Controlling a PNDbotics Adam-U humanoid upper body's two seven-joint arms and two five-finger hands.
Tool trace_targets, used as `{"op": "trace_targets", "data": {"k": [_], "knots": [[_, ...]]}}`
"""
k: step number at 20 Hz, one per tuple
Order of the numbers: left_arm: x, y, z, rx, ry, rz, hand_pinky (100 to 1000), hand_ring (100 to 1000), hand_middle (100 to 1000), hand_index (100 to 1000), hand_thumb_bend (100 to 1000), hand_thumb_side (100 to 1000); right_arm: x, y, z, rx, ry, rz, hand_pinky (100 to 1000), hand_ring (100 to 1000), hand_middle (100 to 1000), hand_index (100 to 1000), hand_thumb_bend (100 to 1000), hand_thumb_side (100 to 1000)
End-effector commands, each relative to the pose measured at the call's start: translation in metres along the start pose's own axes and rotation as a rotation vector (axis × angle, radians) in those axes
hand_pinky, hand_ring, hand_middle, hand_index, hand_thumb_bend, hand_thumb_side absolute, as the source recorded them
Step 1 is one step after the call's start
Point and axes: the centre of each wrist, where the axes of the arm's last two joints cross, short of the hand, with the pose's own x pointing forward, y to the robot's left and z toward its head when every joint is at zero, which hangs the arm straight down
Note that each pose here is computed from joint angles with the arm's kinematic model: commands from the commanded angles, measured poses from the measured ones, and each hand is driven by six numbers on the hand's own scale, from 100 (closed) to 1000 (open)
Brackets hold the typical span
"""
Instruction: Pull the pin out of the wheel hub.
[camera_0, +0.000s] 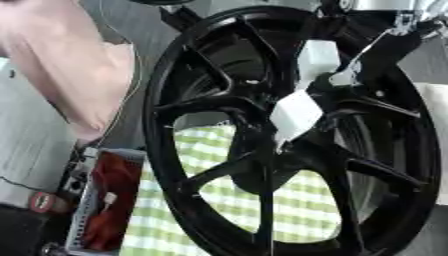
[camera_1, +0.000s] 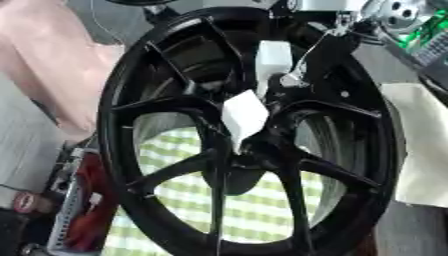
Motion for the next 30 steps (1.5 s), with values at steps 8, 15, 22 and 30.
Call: {"op": "trace_targets", "data": {"k": [8,15,22,30], "knots": [[0.007,-0.002,-0.005,-0.014,-0.029,-0.010,885,623,602,778,100,872,-0.002,-0.010,0.007,-0.024,0.007,0.000,776,783,601,724,325,143],[0.007,-0.002,-0.005,-0.013,-0.028,-0.011,886,622,602,778,100,874,-0.001,-0.010,0.007,-0.014,0.002,-0.024,764,758,511,645,245,100],[0.007,-0.002,-0.005,-0.011,-0.025,-0.012,887,622,603,778,100,874,0.002,-0.015,0.009,-0.057,-0.021,-0.092,747,697,380,525,237,100],[0.007,0.000,-0.004,-0.005,-0.021,-0.015,887,623,603,778,101,872,0.006,-0.030,0.013,-0.123,-0.054,-0.154,737,641,290,442,398,100]]}}
